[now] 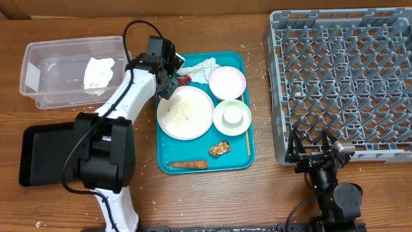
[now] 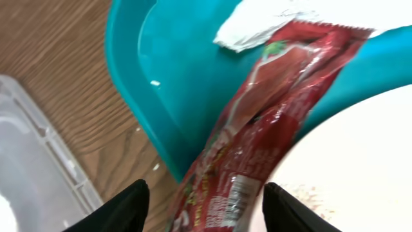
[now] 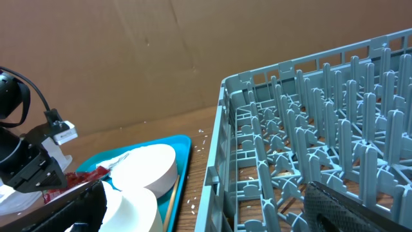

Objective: Sort waste into correct bins and load items into the dishwasher
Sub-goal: 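Reach the left gripper to the red wrapper and grasp it, then lift the red wrapper and drop it into the clear bin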

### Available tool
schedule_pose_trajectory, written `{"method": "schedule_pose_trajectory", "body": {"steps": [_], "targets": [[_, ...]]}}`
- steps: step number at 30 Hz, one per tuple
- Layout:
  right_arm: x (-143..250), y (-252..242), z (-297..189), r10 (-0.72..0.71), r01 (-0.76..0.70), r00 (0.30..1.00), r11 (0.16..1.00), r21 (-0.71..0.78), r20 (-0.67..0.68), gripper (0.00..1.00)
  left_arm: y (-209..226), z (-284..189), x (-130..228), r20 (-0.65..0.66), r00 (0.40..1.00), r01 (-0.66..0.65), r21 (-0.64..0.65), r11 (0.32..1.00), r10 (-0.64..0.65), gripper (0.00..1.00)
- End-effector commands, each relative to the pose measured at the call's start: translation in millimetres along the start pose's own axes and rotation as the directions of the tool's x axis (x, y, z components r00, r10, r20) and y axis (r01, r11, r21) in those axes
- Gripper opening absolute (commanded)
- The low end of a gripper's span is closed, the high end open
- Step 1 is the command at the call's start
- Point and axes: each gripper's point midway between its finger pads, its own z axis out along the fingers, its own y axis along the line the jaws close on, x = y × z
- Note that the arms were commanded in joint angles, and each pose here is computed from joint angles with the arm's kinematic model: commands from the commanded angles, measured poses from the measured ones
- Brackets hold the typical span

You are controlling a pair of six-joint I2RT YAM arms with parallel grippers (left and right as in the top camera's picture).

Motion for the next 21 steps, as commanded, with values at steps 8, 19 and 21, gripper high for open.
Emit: {"method": "schedule_pose_trajectory", "body": {"steps": [8, 19, 21], "targets": [[1.0, -2.2, 0.2, -0.007, 0.007, 1.0, 1.0, 0.008, 0.007, 1.0, -1.4, 0.8, -1.9, 0.004, 1.0, 0.008, 0.011, 1.0, -0.008, 0.45], [1.0, -2.2, 0.2, -0.007, 0.007, 1.0, 1.0, 0.008, 0.007, 1.0, 18.2, 6.2, 9.2, -0.013, 0.997, 0.074, -0.003, 0.997, -0.074, 0.51], [1.0, -2.2, 0.2, -0.007, 0.007, 1.0, 1.0, 0.008, 0.007, 1.0, 19.9, 6.4, 10.3, -0.014, 0.997, 0.079, -0.004, 0.997, -0.079, 0.5]]}}
